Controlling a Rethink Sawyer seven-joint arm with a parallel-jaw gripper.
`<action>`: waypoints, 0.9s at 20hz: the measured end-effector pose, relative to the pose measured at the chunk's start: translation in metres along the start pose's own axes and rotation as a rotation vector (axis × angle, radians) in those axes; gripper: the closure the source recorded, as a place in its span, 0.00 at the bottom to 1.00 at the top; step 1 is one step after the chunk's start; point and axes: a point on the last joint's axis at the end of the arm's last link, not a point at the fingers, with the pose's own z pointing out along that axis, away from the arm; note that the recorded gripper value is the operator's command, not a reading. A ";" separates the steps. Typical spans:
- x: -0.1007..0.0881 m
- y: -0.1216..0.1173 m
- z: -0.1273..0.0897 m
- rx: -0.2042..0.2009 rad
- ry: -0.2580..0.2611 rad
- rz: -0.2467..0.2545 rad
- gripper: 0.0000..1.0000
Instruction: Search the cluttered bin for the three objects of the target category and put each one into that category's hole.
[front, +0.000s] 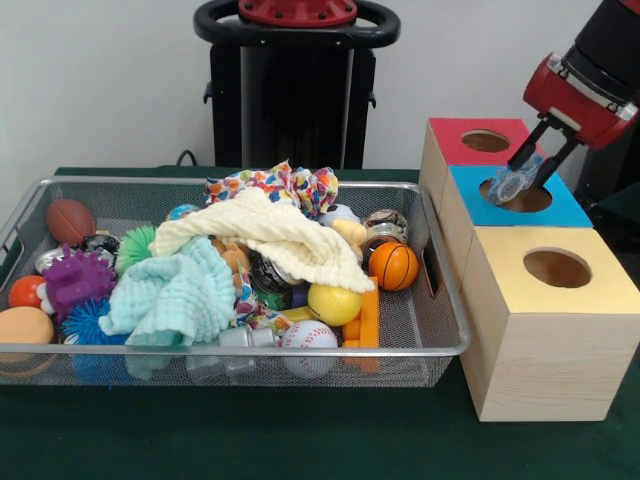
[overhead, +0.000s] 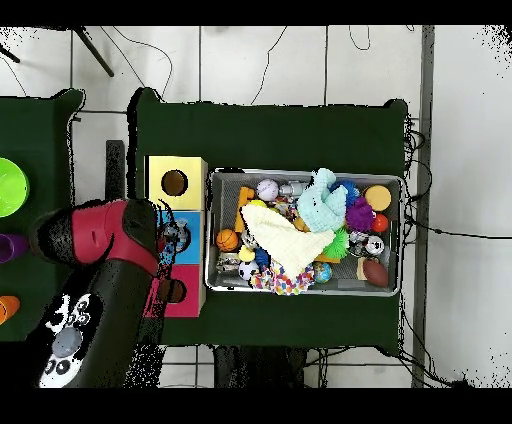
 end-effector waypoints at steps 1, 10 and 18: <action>-0.002 -0.002 0.002 0.019 -0.043 -0.006 1.00; 0.003 0.020 -0.005 -0.101 -0.381 -0.110 0.00; -0.015 0.023 -0.013 -0.203 -0.485 -0.102 0.00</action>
